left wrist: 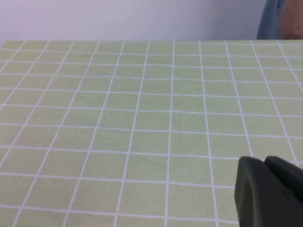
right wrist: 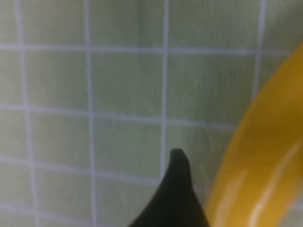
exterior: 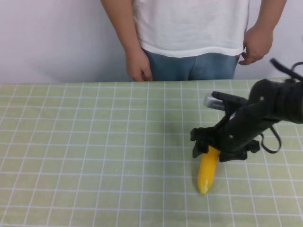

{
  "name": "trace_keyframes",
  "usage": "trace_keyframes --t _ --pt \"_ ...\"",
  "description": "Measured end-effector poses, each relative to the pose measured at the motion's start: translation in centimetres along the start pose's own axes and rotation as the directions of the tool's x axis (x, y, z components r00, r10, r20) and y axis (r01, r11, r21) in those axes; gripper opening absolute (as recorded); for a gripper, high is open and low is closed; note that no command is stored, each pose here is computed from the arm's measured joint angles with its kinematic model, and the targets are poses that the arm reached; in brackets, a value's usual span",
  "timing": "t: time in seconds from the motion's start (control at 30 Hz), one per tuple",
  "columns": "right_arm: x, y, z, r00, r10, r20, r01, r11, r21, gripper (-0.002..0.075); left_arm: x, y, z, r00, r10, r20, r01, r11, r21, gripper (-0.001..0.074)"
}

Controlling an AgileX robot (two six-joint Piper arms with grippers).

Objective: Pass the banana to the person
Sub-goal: Pick up the banana, then hand the grabbed banana to the person

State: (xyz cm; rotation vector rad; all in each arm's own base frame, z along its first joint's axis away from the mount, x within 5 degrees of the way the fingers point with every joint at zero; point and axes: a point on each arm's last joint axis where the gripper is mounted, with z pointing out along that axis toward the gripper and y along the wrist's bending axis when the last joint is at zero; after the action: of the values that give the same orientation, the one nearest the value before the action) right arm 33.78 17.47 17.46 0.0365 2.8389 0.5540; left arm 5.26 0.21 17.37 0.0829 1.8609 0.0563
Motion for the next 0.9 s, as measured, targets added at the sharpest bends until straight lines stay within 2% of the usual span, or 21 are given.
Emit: trace_keyframes --t 0.07,0.13,0.37,0.47,0.6,0.73,0.9 --pt "-0.1 -0.2 0.8 1.0 0.014 -0.015 -0.014 1.0 0.009 0.0505 0.0 0.0 0.0 1.0 0.0 0.0 0.0 1.0 0.0 -0.0004" --pt "-0.1 -0.3 1.3 0.999 0.024 -0.023 -0.023 1.0 0.017 0.0463 0.0 0.0 0.0 1.0 0.0 0.0 0.0 1.0 0.0 -0.0004" --pt "0.1 -0.8 1.7 0.999 -0.005 -0.044 0.007 0.999 0.052 0.0146 0.0 0.0 0.0 1.0 0.0 0.0 0.0 1.0 0.0 -0.0004" --pt "0.4 -0.7 1.4 0.995 -0.054 -0.078 0.058 0.997 0.05 0.001 0.0 0.0 0.0 1.0 0.0 0.0 0.0 1.0 0.0 -0.0004" --pt "0.5 -0.1 -0.8 0.988 -0.132 -0.076 0.135 0.99 0.032 -0.0007 0.0 0.0 0.0 1.0 0.0 0.0 0.0 1.0 0.0 -0.0004" --pt "0.3 1.3 -5.4 0.985 -0.168 0.038 0.168 0.986 -0.006 -0.0007 0.0 0.0 0.0 1.0 0.0 0.0 0.0 1.0 0.0 -0.0004" --pt "-0.1 4.4 -13.0 0.965 -0.166 0.205 0.199 0.968 -0.156 -0.0007 0.0 0.0 0.0 1.0 0.0 0.0 0.0 1.0 0.0 -0.0004"
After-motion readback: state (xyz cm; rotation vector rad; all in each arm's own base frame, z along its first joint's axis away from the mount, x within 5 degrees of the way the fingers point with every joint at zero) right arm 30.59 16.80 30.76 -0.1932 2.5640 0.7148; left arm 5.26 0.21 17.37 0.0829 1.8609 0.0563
